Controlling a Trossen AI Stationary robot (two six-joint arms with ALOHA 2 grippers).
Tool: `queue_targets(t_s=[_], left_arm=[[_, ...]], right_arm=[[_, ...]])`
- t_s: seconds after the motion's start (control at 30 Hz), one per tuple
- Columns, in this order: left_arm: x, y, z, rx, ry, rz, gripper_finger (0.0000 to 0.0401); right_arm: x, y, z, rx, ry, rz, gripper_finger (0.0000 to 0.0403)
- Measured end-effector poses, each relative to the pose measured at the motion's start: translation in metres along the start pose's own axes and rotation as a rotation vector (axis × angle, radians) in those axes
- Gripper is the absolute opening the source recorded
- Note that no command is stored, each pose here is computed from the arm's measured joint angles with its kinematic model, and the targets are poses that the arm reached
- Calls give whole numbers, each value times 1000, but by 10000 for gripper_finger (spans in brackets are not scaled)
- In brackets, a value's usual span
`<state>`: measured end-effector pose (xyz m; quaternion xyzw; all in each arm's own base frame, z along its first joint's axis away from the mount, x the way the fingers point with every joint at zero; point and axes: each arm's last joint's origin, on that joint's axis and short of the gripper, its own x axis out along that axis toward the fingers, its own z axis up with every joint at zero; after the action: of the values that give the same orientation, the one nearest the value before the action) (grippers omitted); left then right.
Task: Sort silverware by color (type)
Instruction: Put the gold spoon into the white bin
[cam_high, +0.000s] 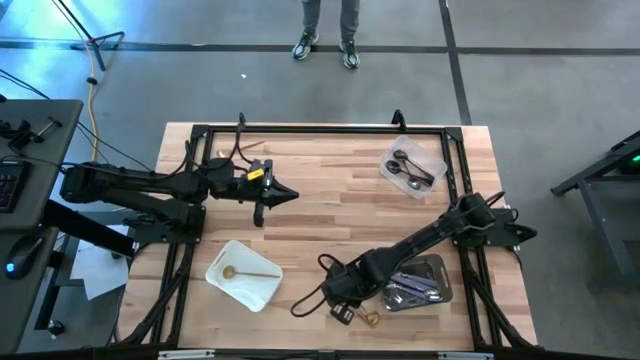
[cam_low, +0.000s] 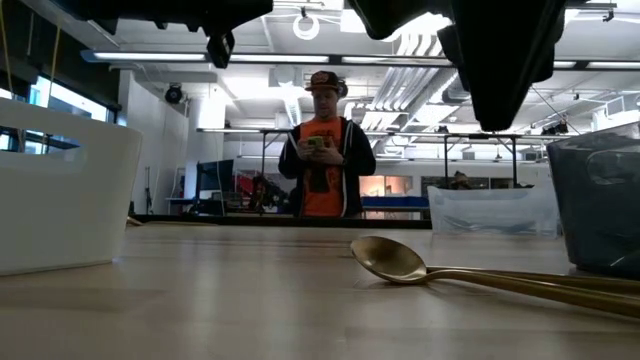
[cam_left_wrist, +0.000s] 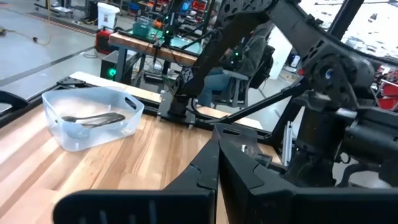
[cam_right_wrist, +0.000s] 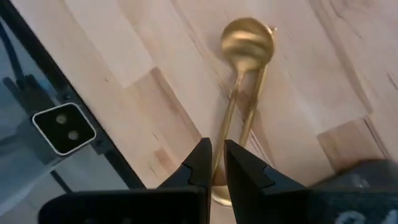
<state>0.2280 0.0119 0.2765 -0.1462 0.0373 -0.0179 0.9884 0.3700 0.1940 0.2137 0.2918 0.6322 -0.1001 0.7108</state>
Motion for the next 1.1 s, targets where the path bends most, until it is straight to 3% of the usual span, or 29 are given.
queue_targets(t_s=[0.17,0.3,0.53,0.77,1.1], left_arm=[[0,0,0,-15,3,5,0],[0,1,-2,-21,24,12,0],[0,2,-6,-32,61,26,0],[0,3,-6,-31,56,48,0],[0,3,-6,-31,55,57,0]], right_arm=[[0,-3,0,48,-4,-33,37],[5,-4,0,42,-12,-57,75],[18,-5,1,-113,17,-80,147],[45,-9,2,-186,98,-118,154],[48,-10,3,-207,93,-139,154]])
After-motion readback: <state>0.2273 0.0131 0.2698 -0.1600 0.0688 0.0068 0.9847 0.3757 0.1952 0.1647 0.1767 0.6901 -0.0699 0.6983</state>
